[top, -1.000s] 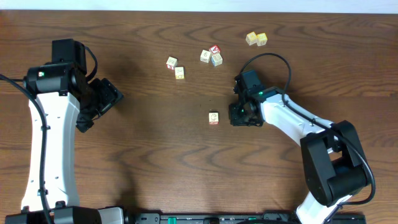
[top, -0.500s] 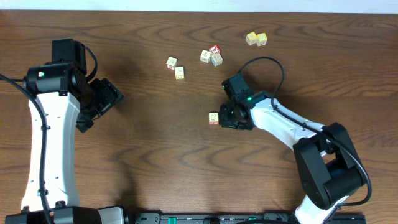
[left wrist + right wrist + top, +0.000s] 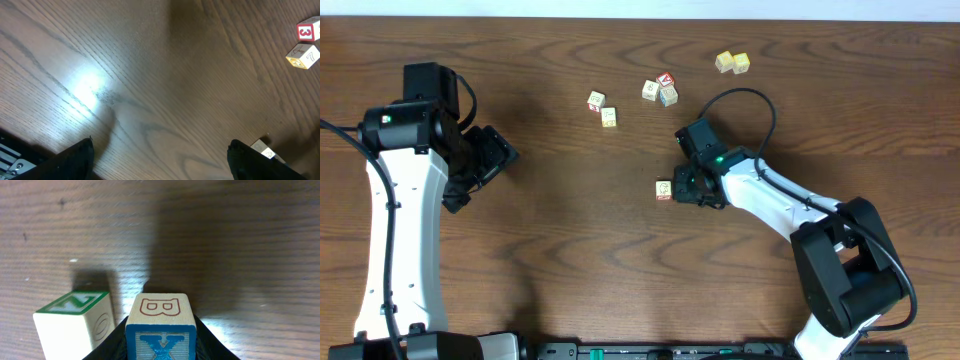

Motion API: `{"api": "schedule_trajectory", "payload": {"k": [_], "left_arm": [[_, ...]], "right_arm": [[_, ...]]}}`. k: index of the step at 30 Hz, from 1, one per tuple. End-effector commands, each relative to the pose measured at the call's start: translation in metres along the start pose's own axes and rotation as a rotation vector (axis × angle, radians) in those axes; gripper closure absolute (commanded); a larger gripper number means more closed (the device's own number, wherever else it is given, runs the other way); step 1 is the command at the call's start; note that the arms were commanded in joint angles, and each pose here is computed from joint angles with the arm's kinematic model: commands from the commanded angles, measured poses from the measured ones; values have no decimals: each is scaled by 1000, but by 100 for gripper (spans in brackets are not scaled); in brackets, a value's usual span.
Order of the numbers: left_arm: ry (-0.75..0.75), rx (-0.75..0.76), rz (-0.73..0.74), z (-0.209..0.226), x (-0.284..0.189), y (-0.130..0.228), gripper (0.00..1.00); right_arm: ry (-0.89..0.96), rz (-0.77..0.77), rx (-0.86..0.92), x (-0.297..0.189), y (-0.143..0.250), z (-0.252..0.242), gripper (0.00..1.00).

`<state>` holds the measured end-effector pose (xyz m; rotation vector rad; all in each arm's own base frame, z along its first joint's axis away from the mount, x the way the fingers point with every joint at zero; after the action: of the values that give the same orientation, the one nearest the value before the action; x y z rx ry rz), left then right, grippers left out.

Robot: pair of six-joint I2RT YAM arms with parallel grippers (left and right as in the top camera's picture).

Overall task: Lift 3 blocks
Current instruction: 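Move the X block left beside the Z block and release, then move right gripper to the green J block and grasp it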

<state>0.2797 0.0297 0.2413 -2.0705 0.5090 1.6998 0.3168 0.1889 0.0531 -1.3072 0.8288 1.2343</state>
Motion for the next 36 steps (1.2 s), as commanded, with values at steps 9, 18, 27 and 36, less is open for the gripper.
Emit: {"api": "schedule_trajectory", "payload": {"k": [9, 18, 27, 36], "left_arm": [[3, -5, -11, 1, -4, -2, 15], [3, -5, -11, 1, -4, -2, 15], [3, -5, -11, 0, -4, -2, 15], [3, -5, -11, 1, -4, -2, 15]], "right_arm": [[8, 14, -48, 4, 7, 9, 67], [11, 13, -47, 4, 6, 8, 55], [19, 16, -62, -20, -15, 7, 50], [68, 104, -104, -87, -46, -31, 33]]}}
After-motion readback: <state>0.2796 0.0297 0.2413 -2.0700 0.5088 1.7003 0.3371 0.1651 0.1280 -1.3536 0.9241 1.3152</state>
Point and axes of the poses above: each gripper's point midway between its finger pads, its own x axis out along the fingers, its own z axis along the line the jaws close on, y = z × x, the point moved 5 cm from there along -x, back along the fingers, and after that the axes turned 14 degrees about -x, right-handed, at the moved point
